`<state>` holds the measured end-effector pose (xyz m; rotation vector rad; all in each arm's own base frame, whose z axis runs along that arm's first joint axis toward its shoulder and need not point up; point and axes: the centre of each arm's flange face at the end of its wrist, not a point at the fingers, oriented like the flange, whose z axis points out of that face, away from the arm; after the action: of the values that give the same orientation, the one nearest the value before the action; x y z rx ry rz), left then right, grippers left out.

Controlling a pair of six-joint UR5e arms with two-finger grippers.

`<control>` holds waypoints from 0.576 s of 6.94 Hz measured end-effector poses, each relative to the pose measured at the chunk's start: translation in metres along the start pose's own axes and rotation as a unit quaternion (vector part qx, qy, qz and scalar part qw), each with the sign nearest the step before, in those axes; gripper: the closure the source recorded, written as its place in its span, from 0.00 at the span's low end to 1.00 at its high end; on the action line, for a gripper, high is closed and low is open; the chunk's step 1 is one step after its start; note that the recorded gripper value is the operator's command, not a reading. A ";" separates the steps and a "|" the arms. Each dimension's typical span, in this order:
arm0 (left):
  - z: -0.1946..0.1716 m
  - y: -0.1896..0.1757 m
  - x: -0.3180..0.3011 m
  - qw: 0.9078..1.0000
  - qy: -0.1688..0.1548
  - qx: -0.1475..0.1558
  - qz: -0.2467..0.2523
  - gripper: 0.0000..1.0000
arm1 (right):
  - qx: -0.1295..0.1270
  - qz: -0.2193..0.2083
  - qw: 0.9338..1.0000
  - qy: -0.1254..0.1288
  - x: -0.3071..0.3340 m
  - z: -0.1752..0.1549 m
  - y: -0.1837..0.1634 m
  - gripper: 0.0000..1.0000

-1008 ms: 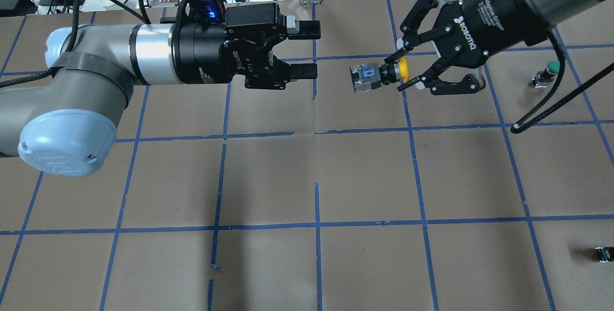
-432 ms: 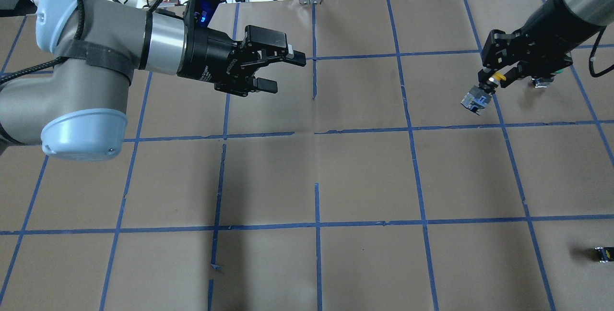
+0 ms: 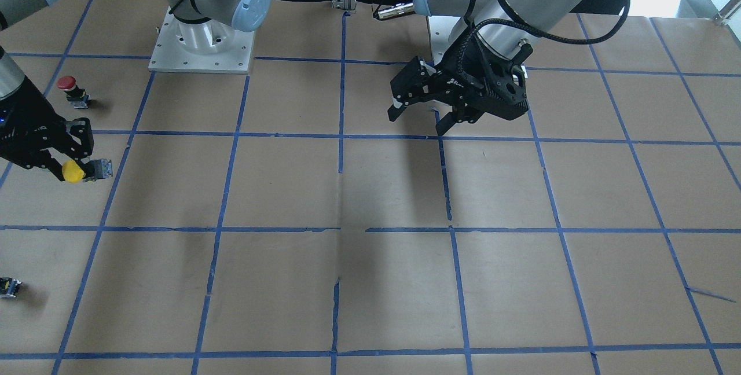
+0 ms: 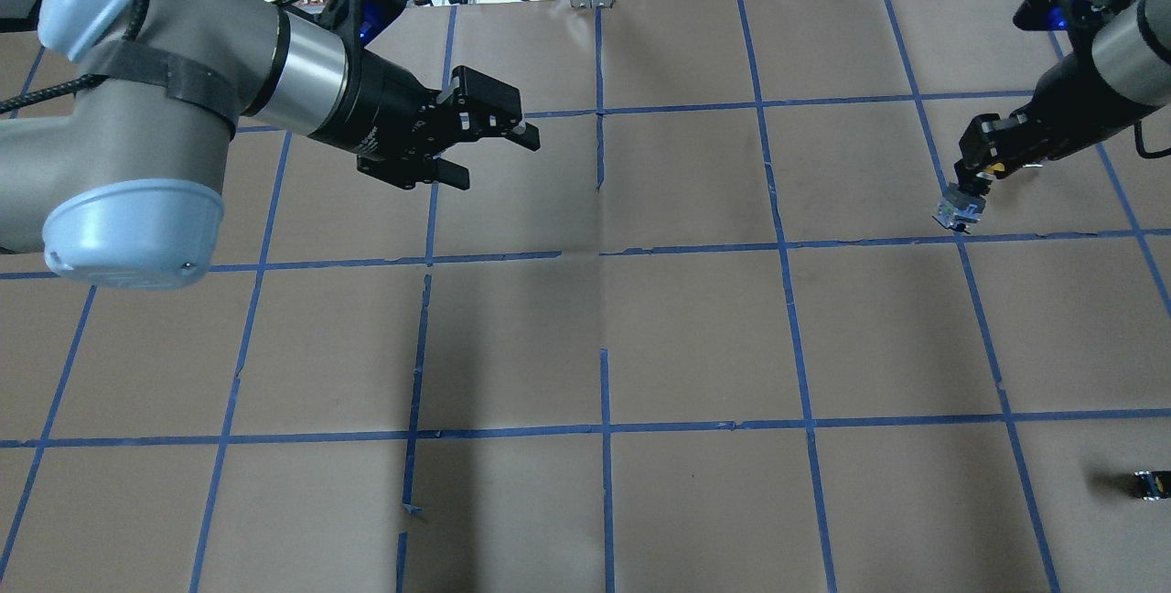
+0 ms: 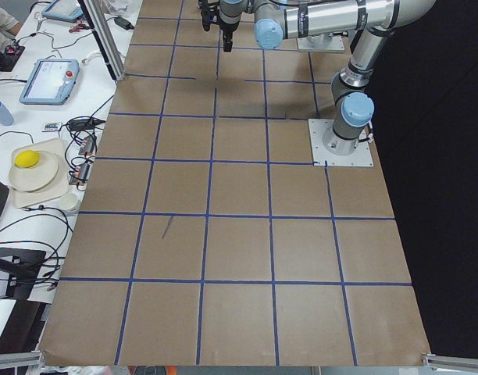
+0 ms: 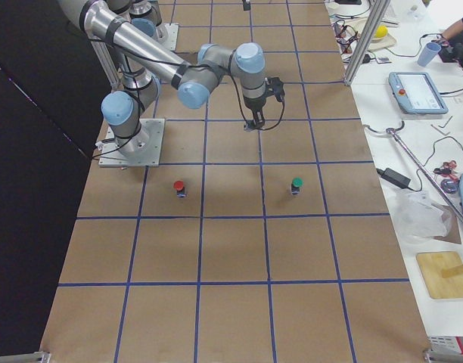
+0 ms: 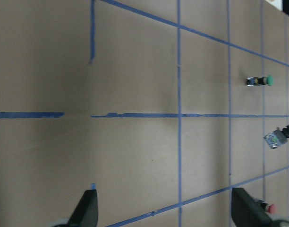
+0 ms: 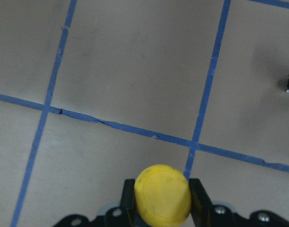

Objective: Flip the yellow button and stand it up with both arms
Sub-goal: 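Carry the button away with the right gripper while the left gripper withdraws, then lower the button cap-up onto the table with the right gripper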

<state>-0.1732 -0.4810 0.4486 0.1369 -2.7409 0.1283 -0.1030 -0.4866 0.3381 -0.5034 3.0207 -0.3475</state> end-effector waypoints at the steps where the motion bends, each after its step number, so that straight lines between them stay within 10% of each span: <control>1: -0.023 -0.004 -0.004 0.997 -0.071 -0.005 -0.004 0.00 | 0.025 -0.063 0.998 -0.004 0.023 0.012 0.027 0.84; 4: -0.079 -0.005 -0.014 0.980 -0.197 -0.020 -0.009 0.00 | 0.117 -0.211 0.970 -0.030 0.083 0.036 0.099 0.84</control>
<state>-0.1305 -0.4760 0.5159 0.1928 -3.1345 0.0433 -0.2094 -0.4299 0.2786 -1.1099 2.7403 -0.6843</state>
